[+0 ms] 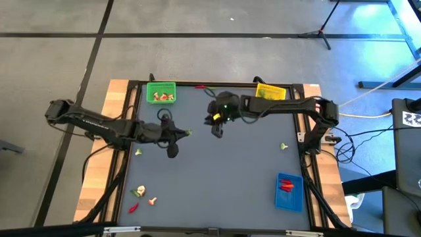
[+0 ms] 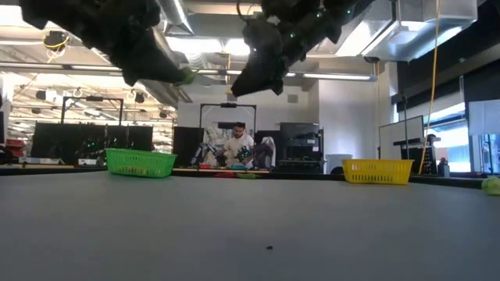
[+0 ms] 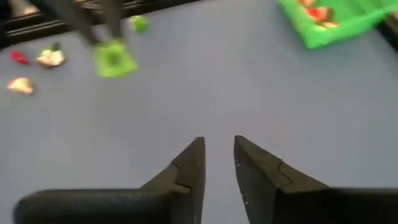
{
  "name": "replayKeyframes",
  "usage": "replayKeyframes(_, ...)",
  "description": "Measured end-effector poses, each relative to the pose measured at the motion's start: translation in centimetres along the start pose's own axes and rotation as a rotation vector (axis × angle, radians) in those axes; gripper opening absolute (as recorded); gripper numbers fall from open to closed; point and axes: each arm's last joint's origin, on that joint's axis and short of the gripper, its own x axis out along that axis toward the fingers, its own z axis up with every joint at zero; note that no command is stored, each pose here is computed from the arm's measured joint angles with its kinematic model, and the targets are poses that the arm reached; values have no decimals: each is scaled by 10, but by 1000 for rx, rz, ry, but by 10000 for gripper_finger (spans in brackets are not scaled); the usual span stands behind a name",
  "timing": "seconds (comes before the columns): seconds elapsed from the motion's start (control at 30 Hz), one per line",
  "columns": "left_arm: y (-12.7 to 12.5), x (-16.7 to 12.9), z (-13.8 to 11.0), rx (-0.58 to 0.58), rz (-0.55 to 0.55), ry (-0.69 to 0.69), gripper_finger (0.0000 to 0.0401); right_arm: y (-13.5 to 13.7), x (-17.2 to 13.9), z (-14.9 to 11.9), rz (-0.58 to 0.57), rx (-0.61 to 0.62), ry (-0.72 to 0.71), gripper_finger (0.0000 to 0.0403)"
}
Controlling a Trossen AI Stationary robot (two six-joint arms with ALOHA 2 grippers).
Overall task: Sort produce into baskets
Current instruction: Put the green chili pepper into the yellow bin
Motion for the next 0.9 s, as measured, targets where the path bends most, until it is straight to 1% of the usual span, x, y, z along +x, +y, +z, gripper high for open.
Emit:
replayKeyframes(0.1, -5, -2, -6, -7, 19, -9, 24, 13, 2, -1, 28, -22, 4, 123)
replayKeyframes(0.2, -8, -3, -7, -19, 11, -13, 22, 29, 3, -2, 103, -46, 2, 159)
replayKeyframes(0.27, -9, -3, -6, -18, 2, -21, 24, 42, 4, -1, 165, -106, -17, 176)
replayKeyframes(0.33, -10, -3, -4, -25, -6, -40, 27, 54, 7, -1, 179, -171, -46, 188)
replayKeyframes(0.5, -12, -4, -2, 1, -19, -62, 28, 73, 12, 7, 161, -214, -166, 195)
replayKeyframes(0.6, -12, -4, -2, 16, -19, -64, 24, 74, 15, 4, 155, -207, -155, 195)
replayKeyframes(0.73, -13, -4, -2, 19, -24, -64, 26, 68, 17, 0, 90, -149, -110, 195)
replayKeyframes(0.9, -13, -4, -2, 29, -22, -64, 29, 67, 19, -3, 87, -142, -88, 195)
